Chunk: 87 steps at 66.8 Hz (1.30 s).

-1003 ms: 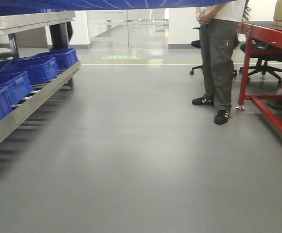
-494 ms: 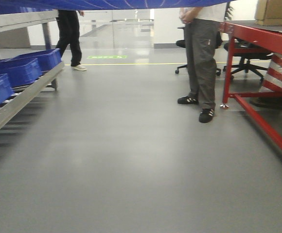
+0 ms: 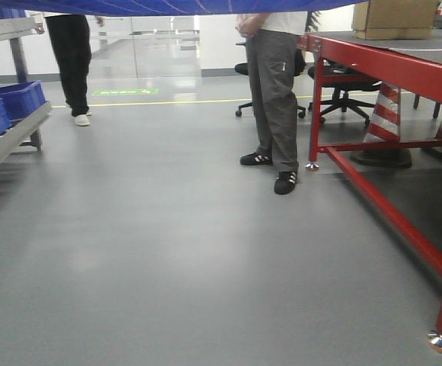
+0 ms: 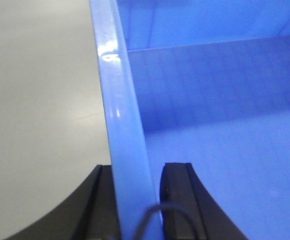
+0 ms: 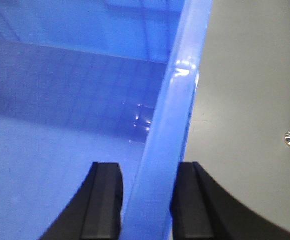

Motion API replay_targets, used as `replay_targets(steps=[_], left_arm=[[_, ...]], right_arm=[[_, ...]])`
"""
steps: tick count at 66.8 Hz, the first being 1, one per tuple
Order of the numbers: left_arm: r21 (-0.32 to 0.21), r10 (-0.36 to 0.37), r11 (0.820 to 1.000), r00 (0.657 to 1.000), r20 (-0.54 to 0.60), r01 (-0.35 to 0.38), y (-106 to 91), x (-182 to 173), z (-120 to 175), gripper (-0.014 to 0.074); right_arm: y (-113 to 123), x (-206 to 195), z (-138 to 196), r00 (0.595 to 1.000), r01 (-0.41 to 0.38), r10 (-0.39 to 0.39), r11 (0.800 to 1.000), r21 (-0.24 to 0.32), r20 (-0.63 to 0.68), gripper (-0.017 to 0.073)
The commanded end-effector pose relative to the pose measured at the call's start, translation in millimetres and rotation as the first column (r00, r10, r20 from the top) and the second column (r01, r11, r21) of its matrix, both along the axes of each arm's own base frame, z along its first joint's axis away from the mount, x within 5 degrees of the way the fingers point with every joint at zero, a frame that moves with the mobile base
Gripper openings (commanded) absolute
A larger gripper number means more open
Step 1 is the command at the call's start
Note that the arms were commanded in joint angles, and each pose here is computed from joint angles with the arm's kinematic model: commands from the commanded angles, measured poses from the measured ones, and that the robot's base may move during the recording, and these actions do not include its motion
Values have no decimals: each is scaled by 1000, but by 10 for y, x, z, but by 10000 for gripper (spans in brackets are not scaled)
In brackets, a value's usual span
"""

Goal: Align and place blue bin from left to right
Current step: 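Hold the blue bin with both grippers while turning away from the shelf, then hold the blue bin with both grippers while driving to another shelf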

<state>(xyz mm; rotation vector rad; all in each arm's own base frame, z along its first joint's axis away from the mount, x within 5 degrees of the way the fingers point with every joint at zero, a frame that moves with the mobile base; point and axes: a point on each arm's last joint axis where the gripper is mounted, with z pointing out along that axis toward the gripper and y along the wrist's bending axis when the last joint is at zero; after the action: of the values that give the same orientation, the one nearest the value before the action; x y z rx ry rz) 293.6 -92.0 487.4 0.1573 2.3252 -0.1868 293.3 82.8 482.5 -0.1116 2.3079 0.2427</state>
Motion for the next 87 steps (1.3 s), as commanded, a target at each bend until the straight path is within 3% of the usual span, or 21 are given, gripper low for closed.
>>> replay_targets(steps=[1,87], left_arm=[[-40,-21,999,995,96,25,1,-118,185,-111],[-40,-21,999,995,96,25,1,-118,185,-111]], right_arm=[[-84,19,111,994,53,-51,998,-20,100,-70],[-84,19,111,994,53,-51,998,-20,100,-70]])
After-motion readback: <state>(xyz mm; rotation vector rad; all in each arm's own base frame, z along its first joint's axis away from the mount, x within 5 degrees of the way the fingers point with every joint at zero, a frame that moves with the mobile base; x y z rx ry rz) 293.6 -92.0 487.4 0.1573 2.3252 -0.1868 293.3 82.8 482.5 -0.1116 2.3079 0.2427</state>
